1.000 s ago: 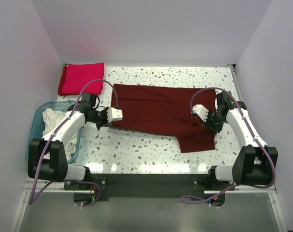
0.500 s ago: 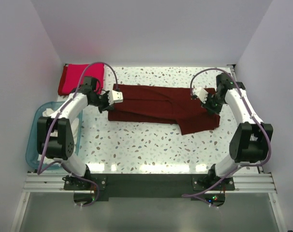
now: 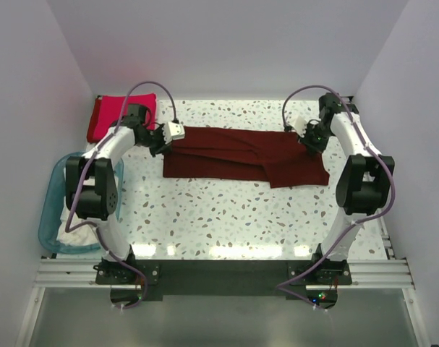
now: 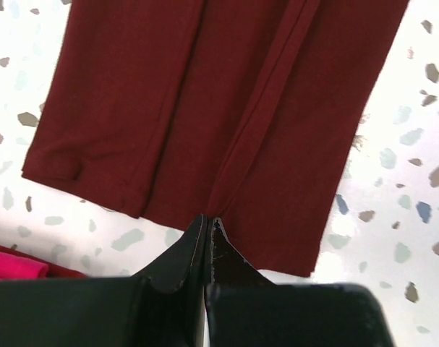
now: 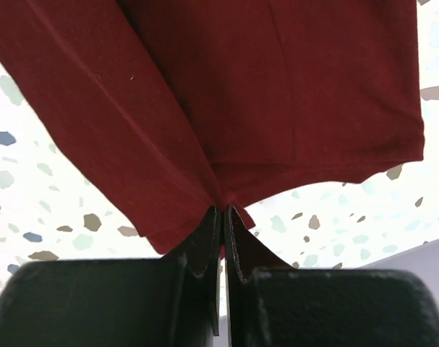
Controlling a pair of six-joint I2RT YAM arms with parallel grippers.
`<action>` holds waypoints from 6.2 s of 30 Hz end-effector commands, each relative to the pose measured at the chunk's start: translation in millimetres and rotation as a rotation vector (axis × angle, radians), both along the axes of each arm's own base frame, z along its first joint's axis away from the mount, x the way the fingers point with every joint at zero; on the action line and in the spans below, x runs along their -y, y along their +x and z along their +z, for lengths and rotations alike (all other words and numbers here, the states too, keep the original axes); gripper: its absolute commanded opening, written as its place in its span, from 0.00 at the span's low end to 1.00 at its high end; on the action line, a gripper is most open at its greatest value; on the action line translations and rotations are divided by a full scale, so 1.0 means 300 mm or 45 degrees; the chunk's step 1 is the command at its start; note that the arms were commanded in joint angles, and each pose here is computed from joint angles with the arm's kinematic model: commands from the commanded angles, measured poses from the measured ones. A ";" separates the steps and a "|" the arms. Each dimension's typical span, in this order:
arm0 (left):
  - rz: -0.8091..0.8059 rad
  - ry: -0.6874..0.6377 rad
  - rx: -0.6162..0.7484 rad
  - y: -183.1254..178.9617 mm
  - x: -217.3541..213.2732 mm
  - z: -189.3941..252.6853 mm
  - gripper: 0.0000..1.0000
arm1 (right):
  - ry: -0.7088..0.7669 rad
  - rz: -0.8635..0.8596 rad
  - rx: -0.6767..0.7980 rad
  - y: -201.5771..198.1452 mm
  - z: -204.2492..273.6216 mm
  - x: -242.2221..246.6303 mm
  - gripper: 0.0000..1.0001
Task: Fold and stack the t-shirts
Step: Fold the tshirt
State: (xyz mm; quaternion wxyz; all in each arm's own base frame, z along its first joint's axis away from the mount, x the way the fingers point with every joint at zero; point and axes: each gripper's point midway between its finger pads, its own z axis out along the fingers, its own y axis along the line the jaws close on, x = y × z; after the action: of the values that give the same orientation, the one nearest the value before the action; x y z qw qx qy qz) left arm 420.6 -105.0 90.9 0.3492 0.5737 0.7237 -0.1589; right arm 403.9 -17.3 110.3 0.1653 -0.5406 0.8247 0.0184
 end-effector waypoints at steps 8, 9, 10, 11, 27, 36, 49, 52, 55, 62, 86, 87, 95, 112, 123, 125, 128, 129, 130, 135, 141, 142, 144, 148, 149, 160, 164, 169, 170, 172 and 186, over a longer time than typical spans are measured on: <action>0.053 0.009 0.064 0.121 -0.022 0.000 0.00 | -0.032 0.039 0.057 0.130 0.000 0.004 0.00; 0.057 0.007 0.063 0.123 -0.022 -0.002 0.00 | -0.034 0.042 0.053 0.134 -0.004 0.003 0.00; 0.063 0.008 0.069 0.131 -0.023 -0.001 0.00 | -0.036 0.044 0.048 0.134 -0.006 0.004 0.00; 0.066 0.005 0.084 0.142 -0.022 0.005 0.00 | -0.041 0.046 0.052 0.139 -0.004 0.006 0.00; 0.063 0.068 0.090 0.273 -0.004 -0.033 0.00 | -0.105 0.047 0.035 0.160 -0.055 0.043 0.00; 0.085 0.080 0.067 0.289 -0.002 -0.072 0.00 | -0.135 0.002 0.019 0.176 -0.091 0.062 0.00; 0.155 0.100 0.019 0.255 -0.025 -0.106 0.00 | -0.102 -0.125 0.067 0.247 -0.095 0.044 0.00; 0.157 0.101 0.018 0.253 -0.026 -0.109 0.00 | -0.115 -0.117 0.068 0.262 -0.107 0.039 0.00; 0.170 0.107 0.009 0.250 -0.031 -0.116 0.00 | -0.124 -0.118 0.070 0.276 -0.120 0.041 0.00; 0.328 0.076 0.007 0.294 -0.048 -0.078 0.31 | -0.148 -0.197 0.079 0.293 -0.103 0.059 0.20; 0.875 -0.057 -0.518 -0.004 -0.125 -0.157 0.58 | 0.084 -0.953 -0.352 -0.083 -0.169 0.215 0.42; 0.873 -0.058 -0.523 0.000 -0.123 -0.158 0.57 | 0.080 -0.962 -0.350 -0.082 -0.176 0.222 0.42; 0.862 -0.125 -0.616 0.028 -0.082 -0.182 0.49 | 0.080 -0.997 -0.340 -0.068 -0.175 0.237 0.40; 0.865 -0.144 -0.634 0.032 -0.072 -0.178 0.43 | 0.100 -1.030 -0.381 -0.067 -0.172 0.251 0.41; 0.909 -0.094 -0.658 0.014 -0.094 -0.208 0.43 | 0.088 -1.035 -0.407 -0.083 -0.190 0.255 0.43; 0.901 -0.103 -0.671 0.010 -0.088 -0.209 0.42 | 0.090 -1.034 -0.409 -0.083 -0.192 0.254 0.44; 0.910 -0.103 -0.693 0.004 -0.086 -0.214 0.41 | 0.086 -1.041 -0.413 -0.082 -0.195 0.256 0.44; 0.908 -0.102 -0.698 0.004 -0.085 -0.217 0.41 | 0.085 -1.045 -0.413 -0.080 -0.195 0.259 0.44; 0.905 -0.102 -0.698 0.002 -0.085 -0.218 0.41 | 0.083 -1.045 -0.415 -0.080 -0.197 0.260 0.45; 0.898 -0.115 -0.677 0.011 -0.082 -0.201 0.36 | 0.096 -1.043 -0.419 -0.074 -0.195 0.255 0.45; 0.888 -0.144 -0.603 0.036 -0.081 -0.148 0.20 | 0.108 -1.030 -0.418 -0.073 -0.187 0.250 0.42; 0.887 -0.144 -0.601 0.040 -0.081 -0.144 0.20 | 0.114 -1.027 -0.417 -0.073 -0.183 0.247 0.41; 0.884 -0.143 -0.599 0.038 -0.081 -0.141 0.20 | 0.120 -1.026 -0.404 -0.066 -0.177 0.245 0.41; 0.882 -0.141 -0.599 0.037 -0.082 -0.142 0.19 | 0.131 -1.032 -0.396 -0.053 -0.178 0.246 0.41; 0.881 -0.142 -0.595 0.038 -0.082 -0.141 0.19 | 0.140 -1.028 -0.401 -0.050 -0.181 0.240 0.41; 0.884 -0.150 -0.572 0.051 -0.083 -0.122 0.20 | 0.192 -1.062 -0.454 -0.019 -0.210 0.215 0.41; 0.884 -0.146 -0.568 0.052 -0.085 -0.118 0.22 | 0.192 -1.057 -0.475 -0.025 -0.228 0.208 0.41; 0.879 -0.151 -0.573 0.052 -0.081 -0.115 0.22 | 0.200 -1.048 -0.490 -0.026 -0.240 0.198 0.35; 0.876 -0.154 -0.577 0.050 -0.079 -0.115 0.20 | 0.204 -1.041 -0.493 -0.028 -0.237 0.197 0.31; 0.871 -0.156 -0.572 0.052 -0.078 -0.111 0.14 | 0.209 -1.036 -0.496 -0.029 -0.233 0.195 0.15; 0.876 -0.148 -0.555 0.037 -0.085 -0.089 0.00 | 0.198 -1.006 -0.437 -0.022 -0.179 0.210 0.00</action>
State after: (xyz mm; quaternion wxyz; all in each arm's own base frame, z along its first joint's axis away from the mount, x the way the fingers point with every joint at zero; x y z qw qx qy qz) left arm 422.7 -78.4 30.9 0.2139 0.2225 0.9309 -0.1955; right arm 388.7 -79.9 31.5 0.0306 -0.1506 0.9819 0.1110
